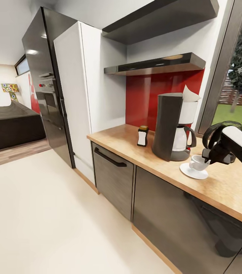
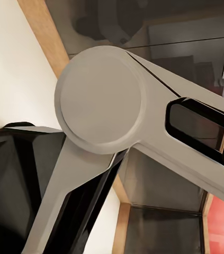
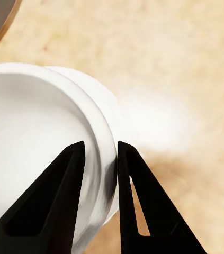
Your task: Set up a coffee station on the kitchen countertop: keep the coffee maker on the countertop, move the bottle of coffee from the kitchen shelf to the counter next to the coffee maker, place a paper coffee filter on top of the coffee maker, put the saucer next to the coffee maker with the coffee cup on the saucer, and place the electric kettle next to the coffee maker.
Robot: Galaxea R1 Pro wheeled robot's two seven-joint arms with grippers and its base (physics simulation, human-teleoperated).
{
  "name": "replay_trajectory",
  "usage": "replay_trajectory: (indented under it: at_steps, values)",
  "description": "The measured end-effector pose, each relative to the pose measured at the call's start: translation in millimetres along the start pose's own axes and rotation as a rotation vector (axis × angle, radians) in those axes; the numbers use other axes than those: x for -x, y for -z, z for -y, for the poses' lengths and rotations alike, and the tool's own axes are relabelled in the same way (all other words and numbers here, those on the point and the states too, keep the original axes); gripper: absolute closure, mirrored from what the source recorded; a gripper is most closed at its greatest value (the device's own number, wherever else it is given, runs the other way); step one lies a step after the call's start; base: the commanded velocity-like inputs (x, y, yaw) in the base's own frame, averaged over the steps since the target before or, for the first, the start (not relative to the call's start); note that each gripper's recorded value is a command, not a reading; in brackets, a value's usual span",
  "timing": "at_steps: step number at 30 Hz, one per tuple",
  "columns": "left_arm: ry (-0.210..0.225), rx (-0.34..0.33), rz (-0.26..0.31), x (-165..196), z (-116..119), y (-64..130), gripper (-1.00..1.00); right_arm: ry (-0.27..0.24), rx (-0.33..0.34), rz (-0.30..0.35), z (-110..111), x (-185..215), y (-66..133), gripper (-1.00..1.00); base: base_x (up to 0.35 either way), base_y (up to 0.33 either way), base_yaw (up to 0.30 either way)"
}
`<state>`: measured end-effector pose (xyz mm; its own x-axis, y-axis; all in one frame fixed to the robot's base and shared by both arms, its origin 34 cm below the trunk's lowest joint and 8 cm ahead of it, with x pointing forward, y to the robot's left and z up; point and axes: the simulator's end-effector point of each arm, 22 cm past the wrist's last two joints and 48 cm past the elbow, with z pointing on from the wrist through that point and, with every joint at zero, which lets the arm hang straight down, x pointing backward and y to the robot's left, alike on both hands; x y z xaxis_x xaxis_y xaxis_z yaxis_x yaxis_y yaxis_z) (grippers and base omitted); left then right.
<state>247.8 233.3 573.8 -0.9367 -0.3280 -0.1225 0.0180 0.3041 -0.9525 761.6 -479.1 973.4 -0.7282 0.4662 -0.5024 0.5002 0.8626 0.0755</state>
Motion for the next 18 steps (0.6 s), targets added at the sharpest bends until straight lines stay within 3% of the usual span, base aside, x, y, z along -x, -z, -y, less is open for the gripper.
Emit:
replay_trajectory:
  at_steps: [18]
  values:
    - [0.0,0.0,0.0,0.0,0.0,0.1,-1.0,0.005,0.009,-0.001,-6.3,-1.2,0.1,1.0,0.0,0.0,0.0]
